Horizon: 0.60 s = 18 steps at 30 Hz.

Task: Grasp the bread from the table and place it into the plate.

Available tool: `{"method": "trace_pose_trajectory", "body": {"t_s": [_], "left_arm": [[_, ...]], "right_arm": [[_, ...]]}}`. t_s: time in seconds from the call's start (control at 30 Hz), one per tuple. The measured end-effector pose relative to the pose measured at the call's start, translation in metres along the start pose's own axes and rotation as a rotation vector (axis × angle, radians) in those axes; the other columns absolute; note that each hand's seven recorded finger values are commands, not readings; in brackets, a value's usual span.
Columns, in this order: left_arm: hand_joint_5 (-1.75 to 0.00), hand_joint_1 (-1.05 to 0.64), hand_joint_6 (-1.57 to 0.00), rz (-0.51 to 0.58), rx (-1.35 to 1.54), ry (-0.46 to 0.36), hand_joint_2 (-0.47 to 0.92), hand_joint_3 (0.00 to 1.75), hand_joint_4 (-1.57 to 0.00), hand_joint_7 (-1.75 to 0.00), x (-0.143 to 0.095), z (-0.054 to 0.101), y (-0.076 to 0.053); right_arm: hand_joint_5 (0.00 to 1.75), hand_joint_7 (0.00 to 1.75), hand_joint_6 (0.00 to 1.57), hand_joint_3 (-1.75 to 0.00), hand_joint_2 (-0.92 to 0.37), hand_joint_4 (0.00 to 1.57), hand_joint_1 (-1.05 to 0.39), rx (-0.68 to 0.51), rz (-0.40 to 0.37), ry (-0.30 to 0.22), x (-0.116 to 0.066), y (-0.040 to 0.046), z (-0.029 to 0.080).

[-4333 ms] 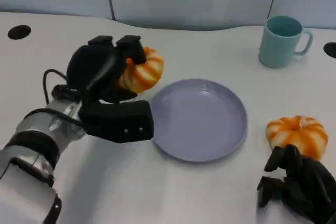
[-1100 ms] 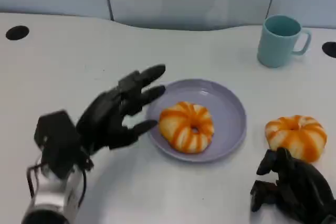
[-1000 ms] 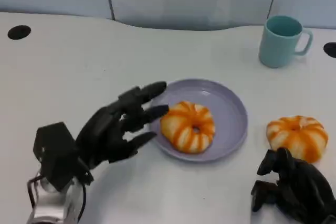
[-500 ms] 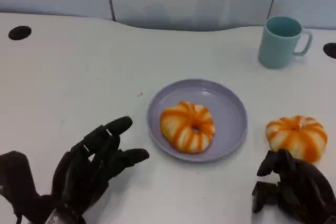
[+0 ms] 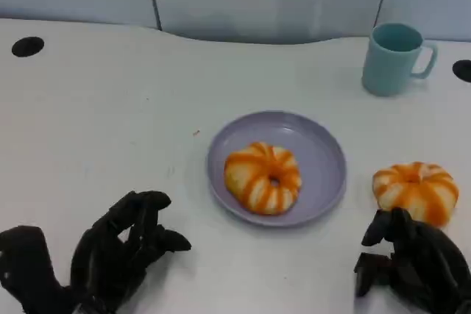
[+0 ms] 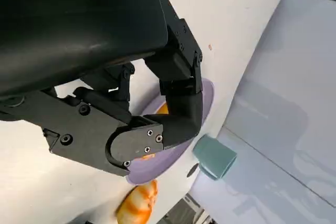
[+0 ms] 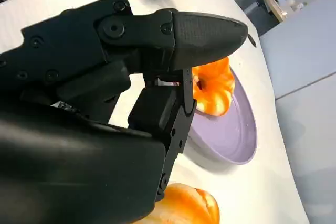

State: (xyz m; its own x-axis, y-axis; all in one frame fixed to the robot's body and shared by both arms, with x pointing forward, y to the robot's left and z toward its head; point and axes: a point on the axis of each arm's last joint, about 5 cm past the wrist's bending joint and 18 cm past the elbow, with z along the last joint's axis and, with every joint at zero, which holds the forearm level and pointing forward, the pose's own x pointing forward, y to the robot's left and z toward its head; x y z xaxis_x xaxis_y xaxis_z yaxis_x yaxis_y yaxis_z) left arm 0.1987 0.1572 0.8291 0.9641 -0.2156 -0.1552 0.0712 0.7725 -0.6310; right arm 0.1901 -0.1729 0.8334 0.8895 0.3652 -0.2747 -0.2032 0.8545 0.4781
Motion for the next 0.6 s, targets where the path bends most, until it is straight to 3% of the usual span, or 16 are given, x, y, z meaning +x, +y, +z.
{"method": "trace_pose_trajectory", "body": {"t_s": [0.27, 0.47, 0.53, 0.6], "left_arm": [[-1.56, -0.43, -0.69, -0.001, 0.010, -0.019, 0.64, 0.79, -0.82, -1.37, 0.010, -0.001, -0.003], [-1.59, -0.40, -0.72, -0.006, 0.007, -0.034, 0.48, 1.10, -0.83, -1.37, 0.015, -0.003, -0.004], [-1.59, -0.40, -0.73, -0.015, 0.005, -0.037, 0.48, 1.12, -0.83, -1.37, 0.016, -0.004, -0.003], [-1.60, -0.43, -0.73, -0.022, 0.006, -0.043, 0.49, 1.03, -0.82, -1.36, 0.017, -0.004, -0.002]], "right_arm": [[1.15, 1.09, 1.17, -0.47, -0.92, 1.31, -0.45, 0.017, -0.013, 0.007, 0.000, -0.0058, 0.004], [1.15, 1.09, 1.19, -0.44, -0.92, 1.34, -0.45, 0.011, -0.007, 0.010, 0.002, -0.0090, 0.005], [1.14, 1.09, 1.19, -0.45, -0.92, 1.34, -0.45, 0.013, -0.010, 0.010, 0.003, -0.0101, 0.005], [1.14, 1.09, 1.17, -0.47, -0.92, 1.32, -0.44, 0.012, -0.009, 0.005, 0.004, -0.0109, 0.006]]}}
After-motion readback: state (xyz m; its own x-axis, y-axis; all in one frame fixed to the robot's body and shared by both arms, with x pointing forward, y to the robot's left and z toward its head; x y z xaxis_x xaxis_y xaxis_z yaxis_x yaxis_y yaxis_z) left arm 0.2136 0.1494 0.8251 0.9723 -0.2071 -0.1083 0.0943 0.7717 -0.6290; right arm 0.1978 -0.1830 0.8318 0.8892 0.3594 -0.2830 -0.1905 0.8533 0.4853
